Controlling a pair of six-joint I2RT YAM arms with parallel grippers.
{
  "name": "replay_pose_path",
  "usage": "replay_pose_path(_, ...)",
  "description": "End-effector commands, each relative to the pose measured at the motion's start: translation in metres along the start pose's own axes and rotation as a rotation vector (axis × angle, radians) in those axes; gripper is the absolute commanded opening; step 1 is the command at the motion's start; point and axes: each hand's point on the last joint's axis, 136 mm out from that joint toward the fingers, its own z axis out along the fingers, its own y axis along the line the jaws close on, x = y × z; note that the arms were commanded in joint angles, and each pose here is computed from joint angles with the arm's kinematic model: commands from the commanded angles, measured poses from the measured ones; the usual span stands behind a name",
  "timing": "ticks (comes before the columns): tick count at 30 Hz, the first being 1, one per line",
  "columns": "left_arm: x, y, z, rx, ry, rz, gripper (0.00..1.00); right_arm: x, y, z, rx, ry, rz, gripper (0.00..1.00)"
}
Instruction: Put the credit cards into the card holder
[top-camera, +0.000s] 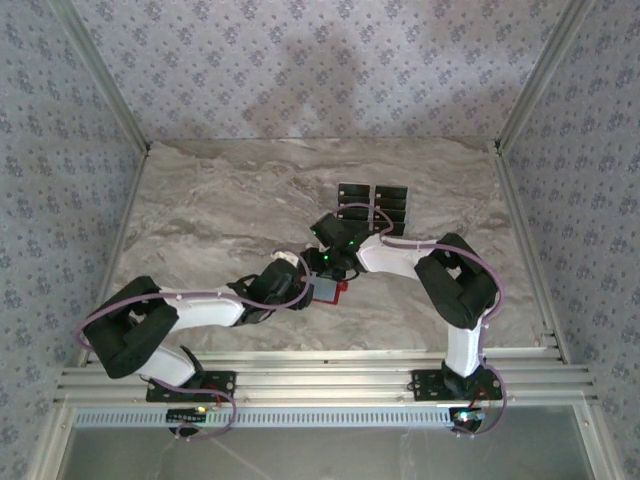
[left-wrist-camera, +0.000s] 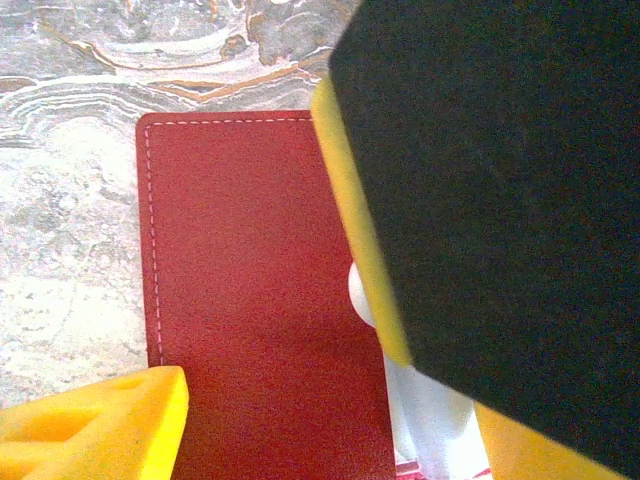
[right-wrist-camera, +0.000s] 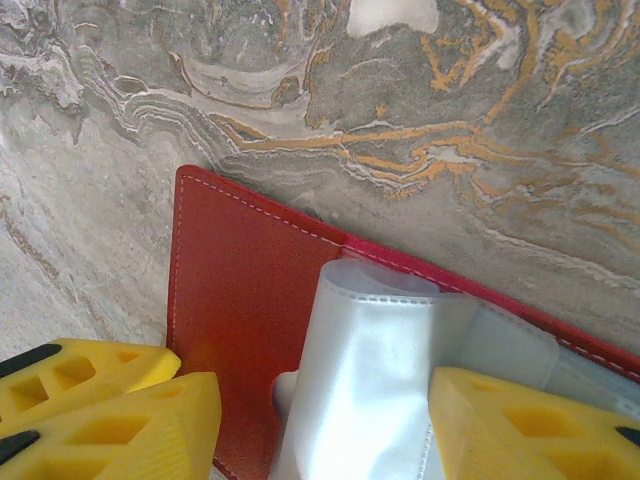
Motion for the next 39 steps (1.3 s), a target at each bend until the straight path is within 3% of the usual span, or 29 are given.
replay_pose_path(1, 0.005, 0.001, 0.005, -0.02, 0.018, -0.013, 0.73, 0.006, -0.005, 0.0, 0.003, 0.025, 0.025, 0.6)
replay_pose_path(11, 0.013, 0.005, 0.009, -0.031, 0.034, -0.025, 0.71, -0.001, -0.009, -0.026, 0.004, -0.038, 0.035, 0.61)
replay_pose_path(27, 0.016, 0.006, 0.011, -0.03, 0.037, -0.033, 0.71, 0.011, -0.019, -0.015, 0.011, -0.012, 0.065, 0.61)
replay_pose_path(39, 0.015, 0.004, 0.011, -0.025, 0.035, -0.032, 0.71, 0.0, 0.0, -0.009, -0.066, -0.013, 0.042, 0.61)
